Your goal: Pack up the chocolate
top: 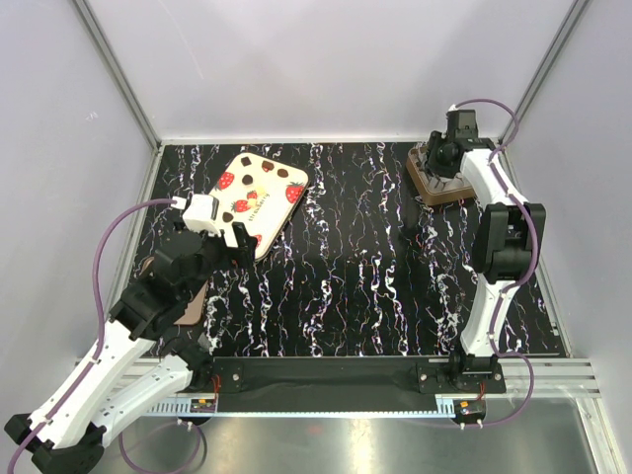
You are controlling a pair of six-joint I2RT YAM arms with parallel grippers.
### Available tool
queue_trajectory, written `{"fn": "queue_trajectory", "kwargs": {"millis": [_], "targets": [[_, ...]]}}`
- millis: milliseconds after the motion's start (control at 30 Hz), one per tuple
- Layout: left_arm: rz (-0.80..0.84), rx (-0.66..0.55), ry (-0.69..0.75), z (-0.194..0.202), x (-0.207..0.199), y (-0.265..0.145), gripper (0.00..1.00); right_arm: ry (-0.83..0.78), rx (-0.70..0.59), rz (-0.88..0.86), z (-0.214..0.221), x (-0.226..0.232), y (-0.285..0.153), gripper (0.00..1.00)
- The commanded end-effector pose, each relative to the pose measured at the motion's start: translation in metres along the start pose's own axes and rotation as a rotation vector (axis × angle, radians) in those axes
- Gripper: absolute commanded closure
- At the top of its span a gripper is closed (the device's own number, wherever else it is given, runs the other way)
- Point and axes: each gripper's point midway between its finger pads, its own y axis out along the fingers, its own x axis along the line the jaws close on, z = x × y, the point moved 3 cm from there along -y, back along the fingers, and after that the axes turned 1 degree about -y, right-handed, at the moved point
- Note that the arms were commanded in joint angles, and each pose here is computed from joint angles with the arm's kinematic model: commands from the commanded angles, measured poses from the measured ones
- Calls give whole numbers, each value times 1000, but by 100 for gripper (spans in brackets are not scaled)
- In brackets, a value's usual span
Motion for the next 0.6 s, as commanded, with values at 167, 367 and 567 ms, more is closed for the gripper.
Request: {"fn": "queue_trajectory", "kwargs": {"millis": [167, 367, 567], "targets": [[8, -76, -11, -17, -1, -2, 1, 11, -153, -194, -46, 43, -89, 50], [12, -82, -15, -17, -1, -4, 1, -90, -127, -320, -1, 133, -108, 50], [14, -83, -18, -16, 0, -5, 1, -205, -45, -463, 62, 233, -104, 49]]}}
